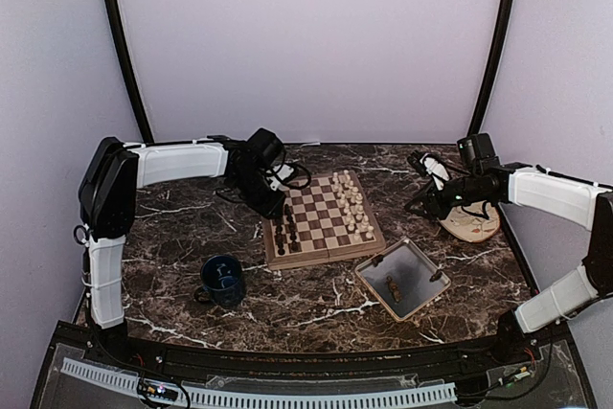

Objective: Set up the chess pieces on the board
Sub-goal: Place the king at d8, then pick up the pawn from the chess pile.

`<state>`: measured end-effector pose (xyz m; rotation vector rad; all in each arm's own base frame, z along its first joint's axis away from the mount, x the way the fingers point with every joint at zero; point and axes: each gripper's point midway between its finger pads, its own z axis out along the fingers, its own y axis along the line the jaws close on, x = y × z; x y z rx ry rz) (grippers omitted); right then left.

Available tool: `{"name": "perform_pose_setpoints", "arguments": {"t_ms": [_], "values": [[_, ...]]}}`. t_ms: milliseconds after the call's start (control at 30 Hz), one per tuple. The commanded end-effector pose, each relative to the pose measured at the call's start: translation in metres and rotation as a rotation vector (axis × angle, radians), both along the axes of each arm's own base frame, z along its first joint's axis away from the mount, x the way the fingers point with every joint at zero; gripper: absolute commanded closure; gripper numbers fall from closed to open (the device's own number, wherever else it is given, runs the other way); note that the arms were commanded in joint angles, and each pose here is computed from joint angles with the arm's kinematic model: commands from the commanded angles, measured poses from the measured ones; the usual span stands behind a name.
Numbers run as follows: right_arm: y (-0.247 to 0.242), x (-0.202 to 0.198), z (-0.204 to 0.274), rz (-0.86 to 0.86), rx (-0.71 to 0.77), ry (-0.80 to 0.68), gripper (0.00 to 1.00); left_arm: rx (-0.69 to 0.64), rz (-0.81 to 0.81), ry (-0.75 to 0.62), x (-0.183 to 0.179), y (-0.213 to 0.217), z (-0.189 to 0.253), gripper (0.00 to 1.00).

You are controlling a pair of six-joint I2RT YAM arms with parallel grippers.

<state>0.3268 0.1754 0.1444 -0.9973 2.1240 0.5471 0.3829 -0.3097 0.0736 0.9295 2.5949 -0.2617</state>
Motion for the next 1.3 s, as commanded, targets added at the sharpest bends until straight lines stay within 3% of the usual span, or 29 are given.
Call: {"name": "perform_pose_setpoints", "arguments": {"t_ms": [0,400,567,800,1067,1167,1267], "values": [[0.000,0.003,0.001,0.002,0.001,-0.011,0.53,0.003,-0.004,0.017,-0.003,0.003,0.011,0.72],[-0.002,0.006,-0.001,-0.011,-0.014,-0.001,0.53,-0.024,0.043,-0.131,0.003,0.016,0.078,0.70],[-0.008,0.006,0.010,-0.022,-0.052,-0.037,0.54,-0.109,0.003,-0.194,-0.011,0.003,0.120,0.70],[-0.018,-0.019,0.007,0.051,-0.141,-0.001,0.55,-0.163,-0.218,-0.266,-0.064,-0.057,0.139,0.70],[-0.036,-0.058,-0.016,0.107,-0.260,0.038,0.55,-0.329,-0.767,-0.243,-0.177,-0.152,0.098,0.64],[-0.042,-0.067,-0.018,0.119,-0.289,0.058,0.55,-0.360,-0.912,-0.167,-0.195,-0.170,0.073,0.58],[-0.047,-0.074,-0.019,0.119,-0.310,0.071,0.55,-0.363,-1.002,-0.176,-0.194,-0.187,0.058,0.55]]}}
